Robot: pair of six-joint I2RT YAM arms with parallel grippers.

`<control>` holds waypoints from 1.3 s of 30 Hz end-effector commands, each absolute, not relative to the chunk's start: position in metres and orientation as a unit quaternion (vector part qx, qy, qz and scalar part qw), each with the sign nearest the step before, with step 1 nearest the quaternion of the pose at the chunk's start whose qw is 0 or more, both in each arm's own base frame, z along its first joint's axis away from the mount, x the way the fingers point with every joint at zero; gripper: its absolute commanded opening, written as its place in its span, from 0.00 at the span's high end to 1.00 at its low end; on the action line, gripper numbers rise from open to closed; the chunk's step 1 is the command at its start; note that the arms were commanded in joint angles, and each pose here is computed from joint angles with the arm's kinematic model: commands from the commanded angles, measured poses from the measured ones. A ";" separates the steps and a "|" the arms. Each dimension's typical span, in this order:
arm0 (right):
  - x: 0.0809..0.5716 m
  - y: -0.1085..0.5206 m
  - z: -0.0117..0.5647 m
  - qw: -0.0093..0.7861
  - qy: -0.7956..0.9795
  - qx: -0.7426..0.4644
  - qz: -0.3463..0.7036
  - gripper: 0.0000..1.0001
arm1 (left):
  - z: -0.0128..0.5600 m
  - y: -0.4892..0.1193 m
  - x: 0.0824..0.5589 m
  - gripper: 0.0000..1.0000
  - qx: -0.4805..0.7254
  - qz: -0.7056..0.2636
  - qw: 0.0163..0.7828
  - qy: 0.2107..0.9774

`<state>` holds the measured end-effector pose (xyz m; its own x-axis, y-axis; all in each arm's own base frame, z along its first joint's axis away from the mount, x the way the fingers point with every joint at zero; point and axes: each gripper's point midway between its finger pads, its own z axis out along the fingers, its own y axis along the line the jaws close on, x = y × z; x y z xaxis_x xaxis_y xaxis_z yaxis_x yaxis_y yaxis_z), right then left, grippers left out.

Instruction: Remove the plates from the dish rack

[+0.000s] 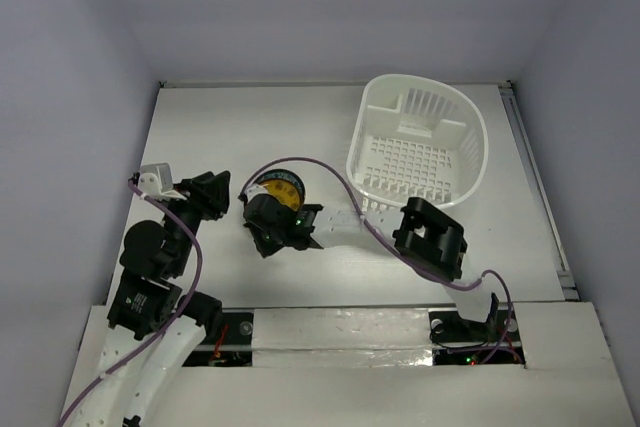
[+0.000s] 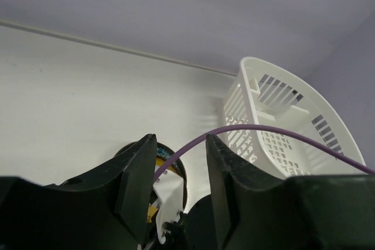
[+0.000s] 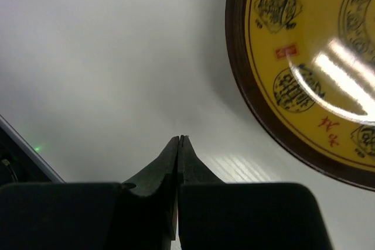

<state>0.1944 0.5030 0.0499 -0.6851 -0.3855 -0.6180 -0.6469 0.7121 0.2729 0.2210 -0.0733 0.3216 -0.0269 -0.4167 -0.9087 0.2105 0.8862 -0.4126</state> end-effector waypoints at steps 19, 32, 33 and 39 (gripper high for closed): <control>0.279 0.489 0.086 0.395 0.884 -0.187 0.168 1.00 | 0.336 -0.075 0.220 0.57 -0.070 -0.239 0.708 0.661; 0.247 0.481 0.143 0.368 0.869 -0.210 0.256 0.99 | 0.336 -0.076 0.221 0.35 -0.070 -0.240 0.708 0.661; 0.237 0.483 0.155 0.366 0.861 -0.220 0.278 0.98 | 0.337 -0.076 0.221 0.33 -0.069 -0.240 0.708 0.660; 0.239 0.421 0.229 0.446 0.837 -0.167 0.269 0.90 | 0.337 -0.074 0.220 0.20 -0.072 -0.239 0.710 0.659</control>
<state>0.2344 0.4474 0.1709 -0.6239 -0.1547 -0.7660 -0.5461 0.7875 0.2857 0.2204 -0.0744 0.3222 -0.0290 -0.4160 -0.9089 0.2222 0.8838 -0.4117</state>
